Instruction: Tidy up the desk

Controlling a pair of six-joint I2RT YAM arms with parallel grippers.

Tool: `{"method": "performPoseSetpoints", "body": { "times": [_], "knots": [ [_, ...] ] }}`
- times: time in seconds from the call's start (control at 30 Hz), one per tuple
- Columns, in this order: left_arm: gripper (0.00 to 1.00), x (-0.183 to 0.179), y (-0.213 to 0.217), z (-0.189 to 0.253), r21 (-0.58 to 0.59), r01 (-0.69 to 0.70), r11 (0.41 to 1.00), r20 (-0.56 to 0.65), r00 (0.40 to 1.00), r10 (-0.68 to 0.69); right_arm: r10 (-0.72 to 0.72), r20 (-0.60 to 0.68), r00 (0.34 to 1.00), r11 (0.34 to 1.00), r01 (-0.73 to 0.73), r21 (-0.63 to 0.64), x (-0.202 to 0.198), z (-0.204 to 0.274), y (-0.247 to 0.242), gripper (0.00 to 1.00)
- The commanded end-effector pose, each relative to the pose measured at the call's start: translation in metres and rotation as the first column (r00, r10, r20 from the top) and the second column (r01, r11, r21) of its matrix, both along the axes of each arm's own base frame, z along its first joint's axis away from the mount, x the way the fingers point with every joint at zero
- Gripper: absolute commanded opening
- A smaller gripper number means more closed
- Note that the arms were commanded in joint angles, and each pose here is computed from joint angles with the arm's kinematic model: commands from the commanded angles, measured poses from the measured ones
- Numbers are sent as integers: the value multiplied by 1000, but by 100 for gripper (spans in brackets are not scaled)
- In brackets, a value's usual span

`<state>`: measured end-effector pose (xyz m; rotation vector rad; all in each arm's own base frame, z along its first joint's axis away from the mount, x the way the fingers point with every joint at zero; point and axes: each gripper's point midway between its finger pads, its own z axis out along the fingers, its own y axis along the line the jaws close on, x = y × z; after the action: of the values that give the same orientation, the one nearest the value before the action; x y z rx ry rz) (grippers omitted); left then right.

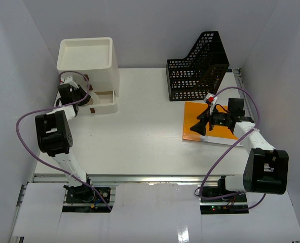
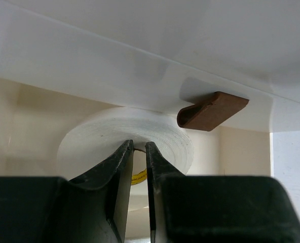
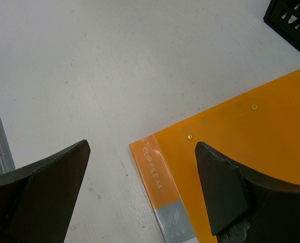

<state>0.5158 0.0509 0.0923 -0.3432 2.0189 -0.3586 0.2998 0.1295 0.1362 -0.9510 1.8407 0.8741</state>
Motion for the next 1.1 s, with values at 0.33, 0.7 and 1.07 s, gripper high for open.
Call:
{"method": "performPoseSetpoints", "body": {
  "times": [0.33, 0.7, 1.07],
  "knots": [
    [30, 0, 2, -31, 19, 1, 1000, -86, 996, 1, 8, 39, 999, 1000, -8, -1, 8, 12, -1, 91],
    [30, -1, 0, -1, 21, 0, 1000, -10, 1000, 0, 8, 39, 999, 1000, -9, 0, 8, 13, -1, 91],
    [38, -9, 5, 47, 23, -51, 998, 50, 997, 50, 19, 51, 999, 1000, -20, 12, 6, 20, 0, 91]
  ]
}}
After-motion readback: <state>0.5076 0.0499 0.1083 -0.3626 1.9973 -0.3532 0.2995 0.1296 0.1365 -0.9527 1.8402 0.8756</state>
